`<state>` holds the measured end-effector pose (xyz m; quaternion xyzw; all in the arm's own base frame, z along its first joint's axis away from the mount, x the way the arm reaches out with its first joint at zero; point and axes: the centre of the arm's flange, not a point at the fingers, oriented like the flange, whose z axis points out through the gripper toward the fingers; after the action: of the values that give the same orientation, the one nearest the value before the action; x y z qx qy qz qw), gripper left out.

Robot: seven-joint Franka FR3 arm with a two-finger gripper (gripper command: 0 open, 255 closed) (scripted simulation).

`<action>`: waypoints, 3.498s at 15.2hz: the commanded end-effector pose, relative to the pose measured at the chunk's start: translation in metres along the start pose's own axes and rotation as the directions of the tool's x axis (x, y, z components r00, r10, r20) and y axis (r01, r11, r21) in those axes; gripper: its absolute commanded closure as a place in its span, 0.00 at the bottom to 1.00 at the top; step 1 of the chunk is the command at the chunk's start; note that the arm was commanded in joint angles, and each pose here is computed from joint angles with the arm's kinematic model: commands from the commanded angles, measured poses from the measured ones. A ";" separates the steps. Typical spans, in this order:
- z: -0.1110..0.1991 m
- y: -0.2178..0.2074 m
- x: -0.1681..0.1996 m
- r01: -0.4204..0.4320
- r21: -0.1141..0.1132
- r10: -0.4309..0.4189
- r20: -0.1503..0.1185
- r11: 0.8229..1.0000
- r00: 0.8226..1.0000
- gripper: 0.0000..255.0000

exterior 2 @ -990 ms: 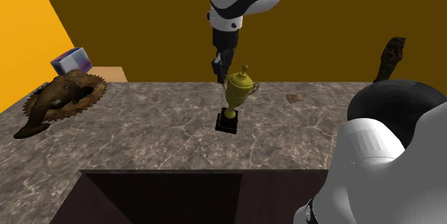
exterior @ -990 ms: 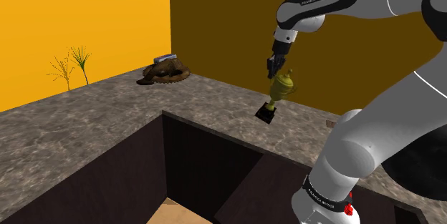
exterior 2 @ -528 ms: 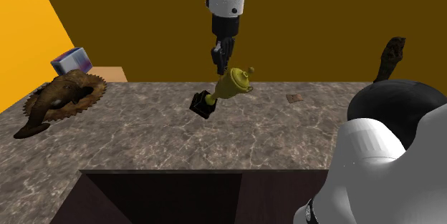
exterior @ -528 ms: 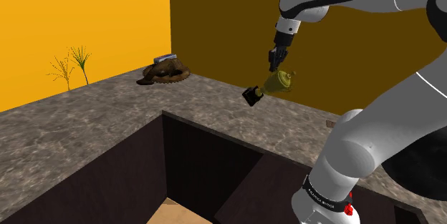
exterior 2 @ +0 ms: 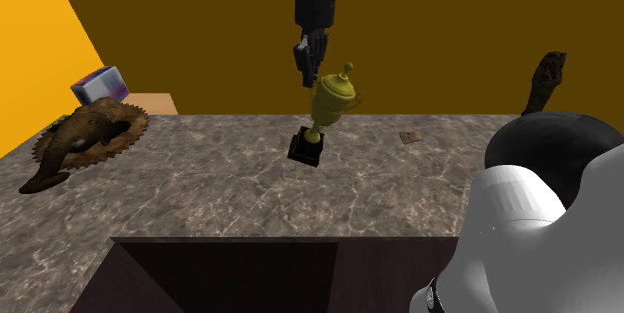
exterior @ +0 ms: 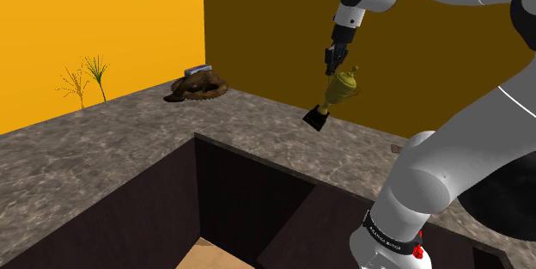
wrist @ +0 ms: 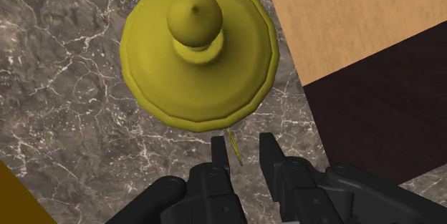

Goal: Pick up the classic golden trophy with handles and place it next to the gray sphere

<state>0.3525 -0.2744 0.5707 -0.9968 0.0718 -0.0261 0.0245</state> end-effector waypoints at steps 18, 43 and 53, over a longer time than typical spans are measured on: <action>-0.101 -0.006 0.005 0.000 0.000 0.000 -0.001 1.000 1.000 1.00; -0.214 0.008 -0.024 0.000 0.000 0.000 -0.001 1.000 1.000 1.00; -0.224 0.074 -0.138 0.000 0.000 0.000 -0.001 1.000 1.000 1.00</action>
<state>0.2056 -0.3328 0.7815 -0.9967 0.0725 -0.0262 0.0243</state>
